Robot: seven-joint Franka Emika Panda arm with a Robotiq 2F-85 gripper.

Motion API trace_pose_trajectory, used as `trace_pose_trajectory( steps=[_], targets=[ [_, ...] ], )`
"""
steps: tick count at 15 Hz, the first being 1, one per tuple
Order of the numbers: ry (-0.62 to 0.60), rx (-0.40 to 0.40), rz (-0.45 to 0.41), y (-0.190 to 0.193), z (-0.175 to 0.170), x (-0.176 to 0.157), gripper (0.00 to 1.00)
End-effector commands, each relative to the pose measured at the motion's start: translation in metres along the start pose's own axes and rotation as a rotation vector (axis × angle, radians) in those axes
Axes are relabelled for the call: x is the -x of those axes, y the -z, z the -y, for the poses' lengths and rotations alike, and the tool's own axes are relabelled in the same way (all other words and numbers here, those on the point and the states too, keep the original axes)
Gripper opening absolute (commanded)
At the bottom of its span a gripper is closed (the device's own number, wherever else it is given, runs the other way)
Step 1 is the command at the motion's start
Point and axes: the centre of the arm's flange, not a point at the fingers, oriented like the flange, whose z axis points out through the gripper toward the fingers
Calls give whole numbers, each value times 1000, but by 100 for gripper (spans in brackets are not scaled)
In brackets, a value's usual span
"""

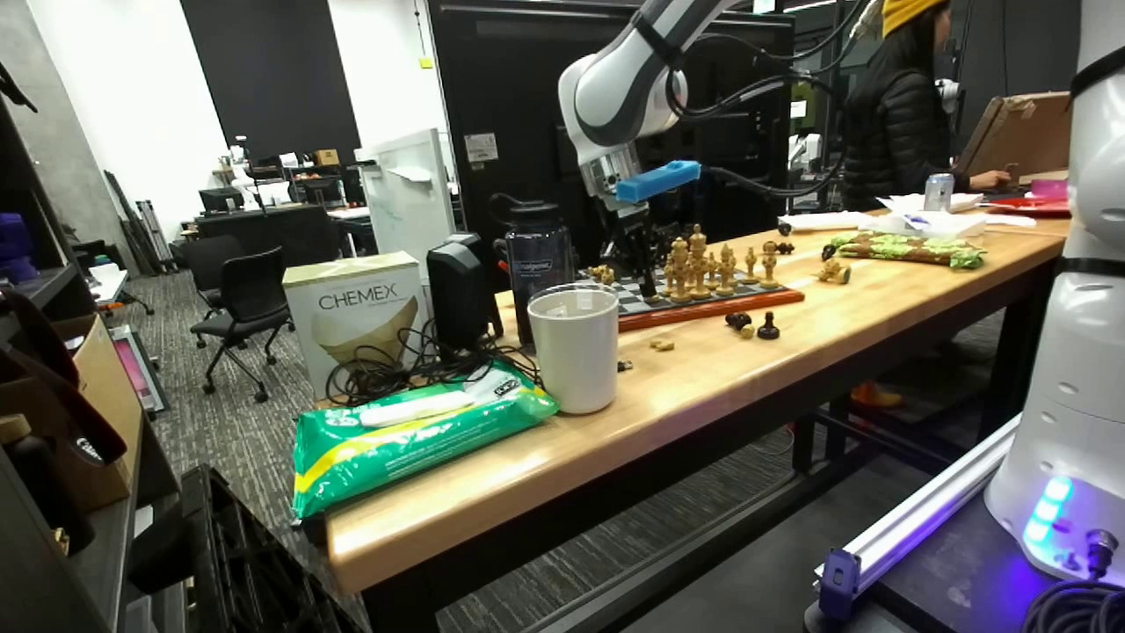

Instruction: Move one yellow chess piece away from you on the board

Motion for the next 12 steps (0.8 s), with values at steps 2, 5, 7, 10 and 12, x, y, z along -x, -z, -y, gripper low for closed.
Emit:
trace_pose_trajectory(
  steps=[2,5,7,10,12],
  targets=[
    [24,64,28,9,5,-11,0],
    [36,108,60,9,6,-15,0],
    [43,121,80,8,7,-16,0],
    [48,133,102,6,8,-17,0],
    [49,141,112,6,8,-18,0]
  ],
)
